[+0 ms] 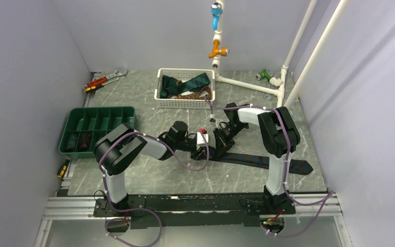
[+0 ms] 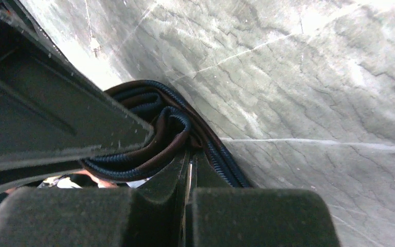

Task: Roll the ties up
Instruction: Roll the tie at the center of the board.

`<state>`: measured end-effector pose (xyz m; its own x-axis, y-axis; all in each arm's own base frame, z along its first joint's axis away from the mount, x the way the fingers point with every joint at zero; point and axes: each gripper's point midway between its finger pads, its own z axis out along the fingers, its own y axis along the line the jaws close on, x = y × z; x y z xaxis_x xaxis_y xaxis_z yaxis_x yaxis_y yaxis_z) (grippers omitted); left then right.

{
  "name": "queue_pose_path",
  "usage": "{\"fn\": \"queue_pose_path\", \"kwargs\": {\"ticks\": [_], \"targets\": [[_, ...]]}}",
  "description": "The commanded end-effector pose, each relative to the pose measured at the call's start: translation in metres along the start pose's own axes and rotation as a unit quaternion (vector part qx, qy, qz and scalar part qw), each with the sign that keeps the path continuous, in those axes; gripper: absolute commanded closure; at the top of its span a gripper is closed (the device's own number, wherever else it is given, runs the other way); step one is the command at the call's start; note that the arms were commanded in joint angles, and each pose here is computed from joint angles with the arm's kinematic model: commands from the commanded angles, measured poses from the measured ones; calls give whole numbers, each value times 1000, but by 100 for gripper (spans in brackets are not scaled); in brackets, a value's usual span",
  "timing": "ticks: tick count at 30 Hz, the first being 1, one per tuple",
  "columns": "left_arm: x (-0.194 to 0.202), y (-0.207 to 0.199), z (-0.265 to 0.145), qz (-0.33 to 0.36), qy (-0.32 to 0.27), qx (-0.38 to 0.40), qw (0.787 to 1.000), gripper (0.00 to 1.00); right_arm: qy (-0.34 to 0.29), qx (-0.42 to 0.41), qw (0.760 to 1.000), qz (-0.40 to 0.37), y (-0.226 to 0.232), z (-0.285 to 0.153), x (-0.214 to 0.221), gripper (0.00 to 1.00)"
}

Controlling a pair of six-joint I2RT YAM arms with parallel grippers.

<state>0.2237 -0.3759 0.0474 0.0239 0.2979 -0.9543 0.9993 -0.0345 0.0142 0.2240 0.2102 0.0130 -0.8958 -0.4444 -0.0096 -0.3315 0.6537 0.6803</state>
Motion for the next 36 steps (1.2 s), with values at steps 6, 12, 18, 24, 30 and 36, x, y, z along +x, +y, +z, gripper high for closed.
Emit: {"fn": "queue_pose_path", "kwargs": {"ticks": [6, 12, 18, 24, 30, 36], "targets": [[-28, 0, 29, 9, -23, 22, 999, 55, -5, 42, 999, -33, -19, 7, -3, 100], [35, -6, 30, -18, 57, 6, 998, 55, -20, 35, 999, -31, -12, 5, -3, 100], [71, -13, 20, -13, 120, 4, 993, 58, -34, 28, 999, -32, -7, 3, -4, 100], [94, -18, 7, 7, 174, 17, 985, 60, -43, 18, 998, -29, 0, -1, 3, 100], [108, -25, -2, 0, 205, 21, 979, 63, -55, 10, 998, -30, 5, -5, 7, 97], [116, -24, -5, -9, 231, 20, 973, 63, -58, 18, 998, -35, 9, -28, 10, 70]]}}
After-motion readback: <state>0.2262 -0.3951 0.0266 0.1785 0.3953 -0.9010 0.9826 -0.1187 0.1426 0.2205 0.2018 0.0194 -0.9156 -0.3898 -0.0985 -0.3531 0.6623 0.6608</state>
